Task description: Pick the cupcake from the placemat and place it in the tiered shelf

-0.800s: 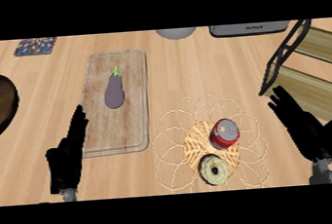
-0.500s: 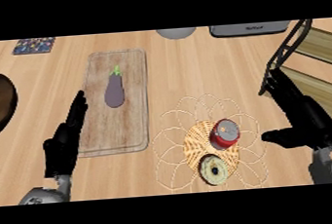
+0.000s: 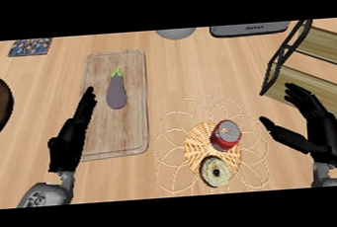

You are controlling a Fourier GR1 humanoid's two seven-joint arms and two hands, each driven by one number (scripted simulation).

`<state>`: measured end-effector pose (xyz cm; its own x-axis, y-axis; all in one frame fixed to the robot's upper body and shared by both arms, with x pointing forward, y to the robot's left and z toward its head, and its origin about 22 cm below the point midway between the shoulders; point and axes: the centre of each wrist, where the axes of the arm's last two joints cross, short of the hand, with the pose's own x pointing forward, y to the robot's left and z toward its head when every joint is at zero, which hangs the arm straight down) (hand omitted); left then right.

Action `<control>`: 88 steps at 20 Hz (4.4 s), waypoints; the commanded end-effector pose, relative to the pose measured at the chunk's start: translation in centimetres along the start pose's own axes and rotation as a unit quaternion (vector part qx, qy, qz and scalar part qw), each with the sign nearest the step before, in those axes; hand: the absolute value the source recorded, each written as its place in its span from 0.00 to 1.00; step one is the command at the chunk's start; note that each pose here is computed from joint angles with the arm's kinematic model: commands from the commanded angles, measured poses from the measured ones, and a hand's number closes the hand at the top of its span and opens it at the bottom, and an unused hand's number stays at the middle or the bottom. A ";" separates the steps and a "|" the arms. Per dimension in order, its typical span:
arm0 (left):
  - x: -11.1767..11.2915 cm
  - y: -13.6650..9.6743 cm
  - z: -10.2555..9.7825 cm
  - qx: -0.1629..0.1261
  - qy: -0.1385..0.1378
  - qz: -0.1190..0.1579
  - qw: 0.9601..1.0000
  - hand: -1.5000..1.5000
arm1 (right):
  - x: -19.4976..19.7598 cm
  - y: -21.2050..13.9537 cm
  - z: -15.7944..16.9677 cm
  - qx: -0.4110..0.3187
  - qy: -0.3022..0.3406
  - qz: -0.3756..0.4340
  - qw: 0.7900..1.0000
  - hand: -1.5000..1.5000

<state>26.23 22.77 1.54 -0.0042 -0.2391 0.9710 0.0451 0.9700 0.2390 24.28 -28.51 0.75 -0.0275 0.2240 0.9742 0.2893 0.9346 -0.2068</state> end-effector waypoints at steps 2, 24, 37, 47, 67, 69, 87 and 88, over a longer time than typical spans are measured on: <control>0.1 -0.2 -1.0 -0.017 -0.007 0.007 1.000 0.50 | -3.1 1.8 4.9 -0.079 -0.050 -0.042 0.995 0.00; 0.5 -0.5 -2.9 -0.019 -0.007 0.002 1.000 0.50 | 15.0 0.7 6.0 0.289 0.011 0.323 0.901 0.00; 0.5 -1.3 -1.8 -0.025 -0.013 0.002 1.000 0.50 | 19.8 5.3 9.3 0.288 0.046 0.389 0.874 0.00; 1.1 -0.5 -2.2 -0.027 -0.012 0.002 1.000 0.50 | 18.8 6.6 10.5 0.264 0.042 0.392 0.880 0.00; -1.3 -1.0 -2.0 -0.026 -0.015 0.010 1.000 0.50 | 16.9 10.5 11.5 0.271 0.069 0.406 0.870 0.00; 0.0 -0.5 -0.9 -0.029 -0.015 0.001 0.999 0.50 | 15.2 8.8 10.9 0.274 0.072 0.418 0.863 0.00; 0.0 -0.7 -1.2 -0.024 -0.007 0.010 1.000 0.50 | 11.5 11.8 9.4 0.262 0.094 0.453 0.847 0.00; -0.8 0.0 -1.0 -0.023 -0.002 0.004 1.000 0.50 | 10.3 12.5 9.1 0.268 0.097 0.451 0.846 0.00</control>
<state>27.71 22.57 1.10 -0.0199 -0.2297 0.9731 0.0893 0.9690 0.2305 18.23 -11.77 9.07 0.1194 0.9065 0.4049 -0.3416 0.4204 -0.8405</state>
